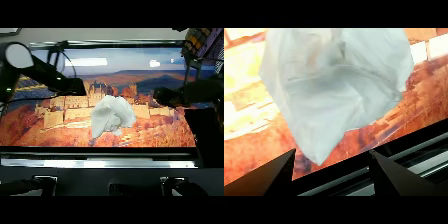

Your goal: Fold the clothes and pants, and hang the long-sleeved shirts on hangers.

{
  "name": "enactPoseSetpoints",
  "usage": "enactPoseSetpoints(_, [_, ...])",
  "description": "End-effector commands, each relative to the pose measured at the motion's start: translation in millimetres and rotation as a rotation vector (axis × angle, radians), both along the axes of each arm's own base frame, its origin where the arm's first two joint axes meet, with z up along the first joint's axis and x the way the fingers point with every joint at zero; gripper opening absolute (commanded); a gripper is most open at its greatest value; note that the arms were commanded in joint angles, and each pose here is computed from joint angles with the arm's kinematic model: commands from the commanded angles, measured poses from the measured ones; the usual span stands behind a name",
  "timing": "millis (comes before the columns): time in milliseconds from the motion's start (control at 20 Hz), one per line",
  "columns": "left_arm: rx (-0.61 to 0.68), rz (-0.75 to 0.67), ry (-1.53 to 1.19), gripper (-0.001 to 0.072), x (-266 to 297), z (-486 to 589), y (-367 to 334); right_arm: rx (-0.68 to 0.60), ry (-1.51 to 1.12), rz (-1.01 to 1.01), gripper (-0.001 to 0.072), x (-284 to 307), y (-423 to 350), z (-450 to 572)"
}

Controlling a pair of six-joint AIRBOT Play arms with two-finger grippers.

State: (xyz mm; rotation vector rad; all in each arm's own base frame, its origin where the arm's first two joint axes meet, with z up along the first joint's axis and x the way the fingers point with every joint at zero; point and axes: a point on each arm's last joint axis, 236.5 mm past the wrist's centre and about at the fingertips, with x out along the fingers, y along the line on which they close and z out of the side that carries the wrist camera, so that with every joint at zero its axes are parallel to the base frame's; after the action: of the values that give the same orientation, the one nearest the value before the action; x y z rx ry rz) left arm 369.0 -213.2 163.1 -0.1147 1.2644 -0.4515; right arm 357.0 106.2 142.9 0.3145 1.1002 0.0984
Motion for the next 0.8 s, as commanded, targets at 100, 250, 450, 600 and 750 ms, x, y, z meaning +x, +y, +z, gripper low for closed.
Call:
enactPoseSetpoints(100, [0.057,0.087,-0.031,0.0525,-5,21,50,0.006,0.0,0.024,0.0189,56,15,-35])
enactPoseSetpoints(250, [0.061,0.088,-0.023,0.0525,-2,16,49,0.11,0.07,-0.029,0.0189,62,10,-49])
enactPoseSetpoints(450, [0.083,0.095,-0.006,0.0526,3,6,51,0.387,0.131,-0.133,0.019,71,-47,-43])
enactPoseSetpoints(600, [0.112,0.088,0.009,0.0527,9,-6,54,0.441,0.304,-0.028,0.041,45,-46,-89])
enactPoseSetpoints(750, [0.132,0.075,0.024,0.0527,15,-17,59,0.483,0.386,0.104,0.0416,25,-2,-137])
